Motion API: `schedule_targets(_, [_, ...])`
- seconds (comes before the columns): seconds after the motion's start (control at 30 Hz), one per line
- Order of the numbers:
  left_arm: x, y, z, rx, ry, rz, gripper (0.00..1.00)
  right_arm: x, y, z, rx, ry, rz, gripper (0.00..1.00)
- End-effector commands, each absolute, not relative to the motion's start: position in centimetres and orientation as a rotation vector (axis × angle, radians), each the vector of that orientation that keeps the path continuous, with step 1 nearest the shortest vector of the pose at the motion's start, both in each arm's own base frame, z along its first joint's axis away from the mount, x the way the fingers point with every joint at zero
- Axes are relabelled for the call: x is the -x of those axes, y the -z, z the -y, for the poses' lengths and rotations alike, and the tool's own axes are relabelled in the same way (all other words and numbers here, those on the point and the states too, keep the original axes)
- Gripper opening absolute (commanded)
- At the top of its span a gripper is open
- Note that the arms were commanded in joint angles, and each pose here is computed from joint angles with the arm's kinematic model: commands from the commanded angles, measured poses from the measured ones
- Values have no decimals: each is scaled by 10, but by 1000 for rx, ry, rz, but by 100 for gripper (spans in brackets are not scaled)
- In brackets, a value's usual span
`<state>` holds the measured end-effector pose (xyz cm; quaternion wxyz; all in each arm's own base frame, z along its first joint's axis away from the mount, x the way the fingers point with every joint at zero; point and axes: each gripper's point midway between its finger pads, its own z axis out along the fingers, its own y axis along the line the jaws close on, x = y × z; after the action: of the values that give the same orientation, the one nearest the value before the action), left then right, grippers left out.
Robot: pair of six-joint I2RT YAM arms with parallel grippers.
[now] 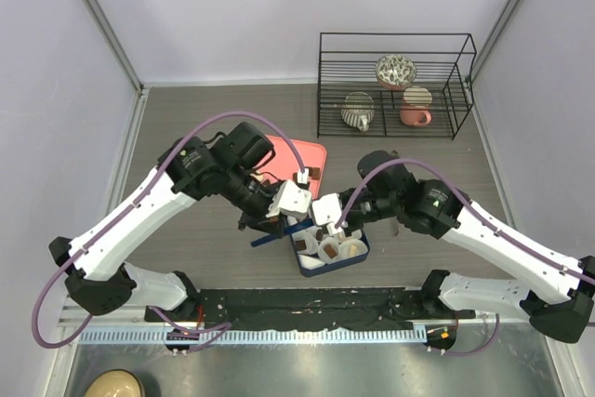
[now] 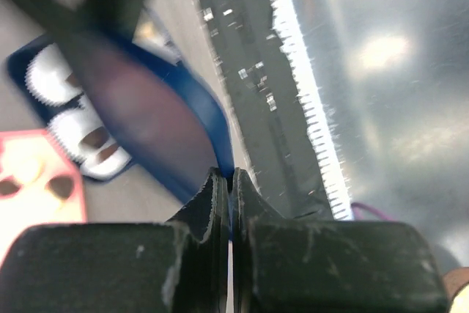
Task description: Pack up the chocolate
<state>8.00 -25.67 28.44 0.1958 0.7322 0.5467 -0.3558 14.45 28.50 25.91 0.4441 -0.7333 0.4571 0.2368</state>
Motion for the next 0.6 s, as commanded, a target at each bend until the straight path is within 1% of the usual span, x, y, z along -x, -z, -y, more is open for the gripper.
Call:
schedule_targets(0.0, [-48,-304,206,-2142,958,-1582,0,-143,-278,-291,1721,-646,-1162,11])
schedule_targets(0.03, [-53,-308,205,-2136,903,-1564,0,-140,-278,-289,1712,-662,-1186,7])
schedule_targets(0.07, [-62,-318,201,-2116,810,-1530,6,-137,-279,-288,1697,-680,-1209,6])
schedule_targets(0.13, [-80,-330,198,-2050,671,-1513,13,-134,-289,-285,1602,-743,-1299,5])
schedule_targets(0.17, [-99,-339,193,-1978,539,-1526,16,-135,-293,-284,1547,-758,-1351,5])
schedule_targets(0.2, [-116,-358,195,-1858,472,-1489,18,-134,-297,-283,1507,-782,-1384,5])
schedule_targets(0.27, [-137,-377,189,-1710,379,-1501,19,-129,-306,-283,1400,-865,-1488,5])
schedule_targets(0.3, [-162,-397,181,-1567,269,-1490,19,-128,-308,-283,1368,-891,-1520,6])
schedule_targets(0.37, [-189,-425,175,-1352,176,-1499,21,-123,-312,-284,1281,-979,-1617,6])
schedule_targets(0.43, [-212,-429,154,-1190,65,-1563,23,-121,-314,-284,1226,-1045,-1687,6])
schedule_targets(0.47, [-220,-433,153,-1112,64,-1572,28,-119,-314,-285,1159,-1103,-1761,6])
schedule_targets(0.53, [-233,-419,138,-1038,8,-1634,34,-126,-312,-278,1069,-1211,-1848,6])
schedule_targets(0.57, [-239,-419,135,-987,3,-1644,46,-124,-313,-277,994,-1315,-1922,7])
